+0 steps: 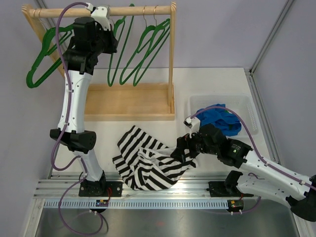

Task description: Remove the tank top from the hanger

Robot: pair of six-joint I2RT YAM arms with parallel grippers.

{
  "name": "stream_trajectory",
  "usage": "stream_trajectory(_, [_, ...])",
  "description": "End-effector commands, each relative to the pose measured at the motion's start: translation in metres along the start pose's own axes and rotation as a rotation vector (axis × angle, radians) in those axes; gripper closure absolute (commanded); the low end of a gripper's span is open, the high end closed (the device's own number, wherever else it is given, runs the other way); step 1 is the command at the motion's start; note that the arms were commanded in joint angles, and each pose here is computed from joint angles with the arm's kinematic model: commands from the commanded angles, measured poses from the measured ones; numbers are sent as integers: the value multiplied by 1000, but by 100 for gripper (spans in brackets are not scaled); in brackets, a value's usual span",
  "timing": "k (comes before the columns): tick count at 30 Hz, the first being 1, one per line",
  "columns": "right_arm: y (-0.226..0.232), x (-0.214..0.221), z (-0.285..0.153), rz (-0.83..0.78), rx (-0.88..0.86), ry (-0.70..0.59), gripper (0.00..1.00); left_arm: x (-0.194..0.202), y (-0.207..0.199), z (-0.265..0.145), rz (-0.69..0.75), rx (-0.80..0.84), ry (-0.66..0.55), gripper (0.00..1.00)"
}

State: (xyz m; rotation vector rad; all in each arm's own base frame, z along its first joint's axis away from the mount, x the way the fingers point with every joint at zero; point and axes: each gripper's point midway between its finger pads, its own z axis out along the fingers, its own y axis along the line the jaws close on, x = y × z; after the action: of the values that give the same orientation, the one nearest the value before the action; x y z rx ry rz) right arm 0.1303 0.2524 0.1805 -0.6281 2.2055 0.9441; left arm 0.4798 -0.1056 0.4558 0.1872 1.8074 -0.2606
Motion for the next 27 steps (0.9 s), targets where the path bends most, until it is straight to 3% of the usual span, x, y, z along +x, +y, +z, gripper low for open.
stream_trajectory(1, [9,-7,5,-18,-45,-27,1,-19,5,-8,34,-51,-56,100])
stream_trajectory(7, [12,-8,10,-10,-58,-20,1,-7,7,-14,20,-64,-8,100])
stream_trajectory(9, [12,-8,13,-6,-61,-22,1,-1,0,-16,6,-30,10,95])
stream_trajectory(12, [12,-7,20,-5,-64,-9,0,-6,-4,-28,-14,-18,-9,68])
stream_trajectory(13, [12,-9,22,-3,-64,-11,1,-9,-4,-36,-19,-26,-18,46])
stream_trajectory(15, [14,-10,29,-3,-68,5,0,-12,1,-46,-19,-63,-23,35])
stream_trajectory(16, [14,-10,32,-7,-72,16,1,-13,3,-51,-21,-75,-27,8])
stream_trajectory(17, [17,-6,41,-13,-87,54,0,-18,4,-66,-25,-92,-42,1])
stream_trajectory(21, [17,-2,68,-33,-73,113,0,-19,12,-109,-58,-165,-67,1])
stream_trajectory(22, [15,-1,75,-45,-56,122,0,0,13,-110,-72,-173,-26,1])
stream_trajectory(25, [22,5,98,-77,-44,153,1,6,13,-153,-111,-198,-66,1])
stream_trajectory(26, [20,12,108,-89,-18,172,0,36,16,-148,-124,-214,-3,1])
stream_trajectory(27, [25,13,115,-105,-22,167,0,32,12,-178,-137,-206,-61,1])
